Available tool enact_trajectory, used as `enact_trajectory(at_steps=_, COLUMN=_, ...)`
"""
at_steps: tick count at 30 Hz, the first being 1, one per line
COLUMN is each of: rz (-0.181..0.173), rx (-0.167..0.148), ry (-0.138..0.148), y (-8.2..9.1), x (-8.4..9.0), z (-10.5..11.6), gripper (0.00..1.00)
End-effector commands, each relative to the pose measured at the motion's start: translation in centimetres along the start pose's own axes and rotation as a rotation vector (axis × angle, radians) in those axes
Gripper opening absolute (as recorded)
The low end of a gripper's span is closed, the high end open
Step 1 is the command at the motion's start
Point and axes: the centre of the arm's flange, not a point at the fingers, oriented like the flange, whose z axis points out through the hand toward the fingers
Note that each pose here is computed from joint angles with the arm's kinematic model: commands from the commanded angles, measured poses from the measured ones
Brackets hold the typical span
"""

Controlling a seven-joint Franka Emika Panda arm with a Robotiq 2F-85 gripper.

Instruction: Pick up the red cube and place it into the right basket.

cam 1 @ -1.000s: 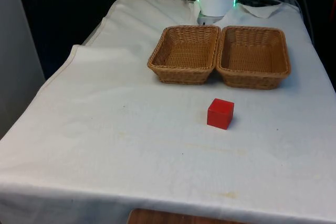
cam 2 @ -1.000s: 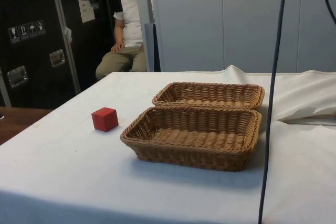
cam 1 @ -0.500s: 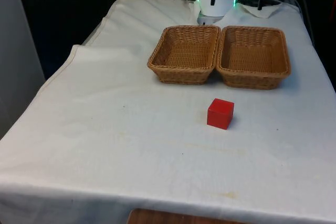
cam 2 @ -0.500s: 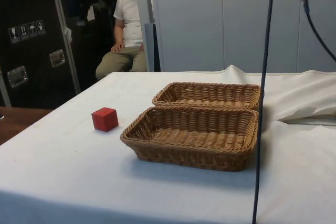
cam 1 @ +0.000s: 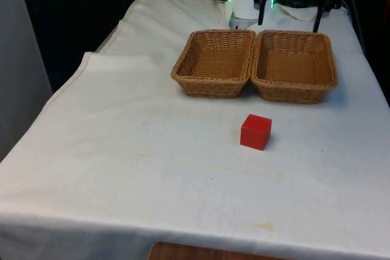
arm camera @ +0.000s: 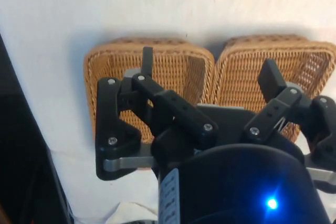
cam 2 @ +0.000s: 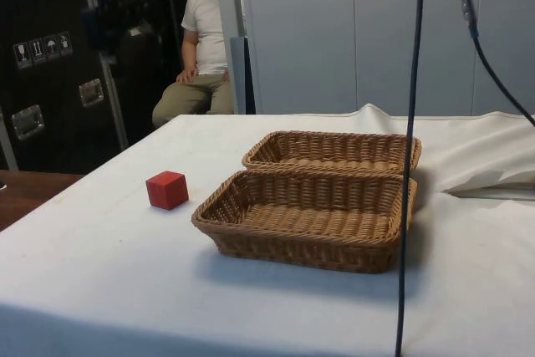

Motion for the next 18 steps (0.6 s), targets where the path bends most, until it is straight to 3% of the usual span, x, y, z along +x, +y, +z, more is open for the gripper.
enact_trajectory(at_steps=1, rz=0.008, rx=0.005, ry=0.009, y=-0.5, x=0.2, z=0.4, gripper=1.0)
enact_trajectory(at_steps=5, rz=0.019, rx=0.012, ry=0.022, y=-1.1, x=0.5, z=1.4, gripper=1.0)
enact_trajectory(at_steps=6, rz=0.014, rx=0.001, ry=0.015, y=-0.9, x=0.4, z=1.2, gripper=1.0)
enact_trajectory(at_steps=12, rz=0.027, rx=0.023, ry=0.042, y=-1.5, x=0.8, z=2.9, gripper=1.0)
enact_trajectory(at_steps=14, rz=0.027, rx=0.027, ry=0.049, y=-1.3, x=0.7, z=3.2, gripper=1.0)
enact_trajectory(at_steps=15, rz=0.026, rx=0.013, ry=0.036, y=-1.3, x=0.7, z=3.2, gripper=1.0)
enact_trajectory(at_steps=16, rz=0.028, rx=0.029, ry=0.051, y=-1.1, x=0.7, z=3.4, gripper=1.0)
enact_trajectory(at_steps=18, rz=0.03, rx=0.033, ry=0.055, y=-0.8, x=0.5, z=3.8, gripper=1.0)
